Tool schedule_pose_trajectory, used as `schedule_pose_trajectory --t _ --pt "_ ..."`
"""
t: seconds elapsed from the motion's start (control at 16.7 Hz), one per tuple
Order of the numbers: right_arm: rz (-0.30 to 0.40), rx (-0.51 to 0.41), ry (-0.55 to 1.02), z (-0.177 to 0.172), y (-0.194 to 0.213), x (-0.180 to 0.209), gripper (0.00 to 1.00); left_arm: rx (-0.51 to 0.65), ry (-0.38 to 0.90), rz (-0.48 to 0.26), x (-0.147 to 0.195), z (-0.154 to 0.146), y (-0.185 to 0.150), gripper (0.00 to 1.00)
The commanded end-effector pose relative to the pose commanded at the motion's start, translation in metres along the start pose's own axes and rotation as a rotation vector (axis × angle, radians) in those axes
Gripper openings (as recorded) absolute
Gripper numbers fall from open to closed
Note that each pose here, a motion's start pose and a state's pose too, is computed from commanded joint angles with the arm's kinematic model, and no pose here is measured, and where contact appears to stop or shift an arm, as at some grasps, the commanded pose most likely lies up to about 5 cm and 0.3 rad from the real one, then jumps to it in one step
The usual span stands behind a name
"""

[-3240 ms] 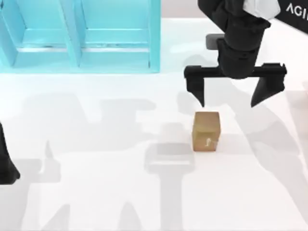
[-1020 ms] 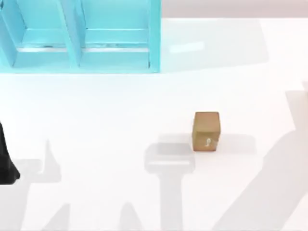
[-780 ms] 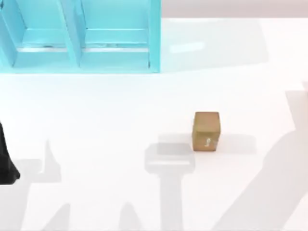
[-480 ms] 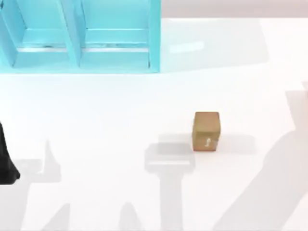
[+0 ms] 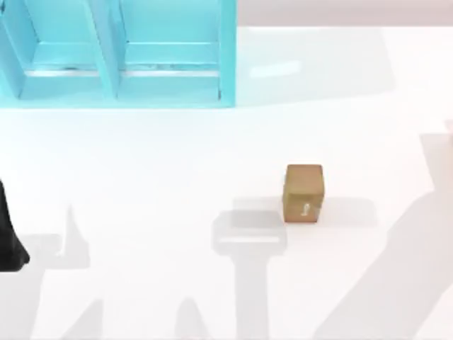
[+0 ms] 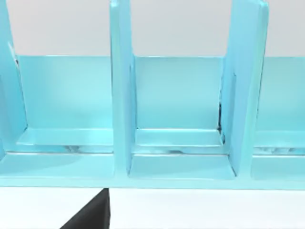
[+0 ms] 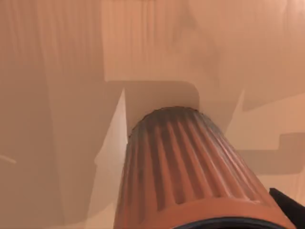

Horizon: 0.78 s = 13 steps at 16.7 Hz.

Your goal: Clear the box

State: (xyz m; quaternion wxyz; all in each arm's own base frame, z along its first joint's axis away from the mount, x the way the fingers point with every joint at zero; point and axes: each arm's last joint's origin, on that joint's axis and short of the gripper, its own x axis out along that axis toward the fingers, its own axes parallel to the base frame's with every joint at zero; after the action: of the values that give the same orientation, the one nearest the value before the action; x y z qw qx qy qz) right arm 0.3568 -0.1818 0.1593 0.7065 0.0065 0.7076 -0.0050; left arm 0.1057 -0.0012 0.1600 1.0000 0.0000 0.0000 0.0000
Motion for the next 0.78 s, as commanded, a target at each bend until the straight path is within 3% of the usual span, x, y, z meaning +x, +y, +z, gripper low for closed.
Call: schedule_pose_trajectory --t 0.54,0.78 --pt "0.002 0.001 0.002 0.000 0.000 -0.003 0.00 0.000 0.000 0.000 0.000 0.000 0.000 1.00" --pt "0.007 -0.012 0.000 0.005 0.004 -0.034 0.00 0.000 0.000 0.000 0.000 0.000 0.000 1.00"
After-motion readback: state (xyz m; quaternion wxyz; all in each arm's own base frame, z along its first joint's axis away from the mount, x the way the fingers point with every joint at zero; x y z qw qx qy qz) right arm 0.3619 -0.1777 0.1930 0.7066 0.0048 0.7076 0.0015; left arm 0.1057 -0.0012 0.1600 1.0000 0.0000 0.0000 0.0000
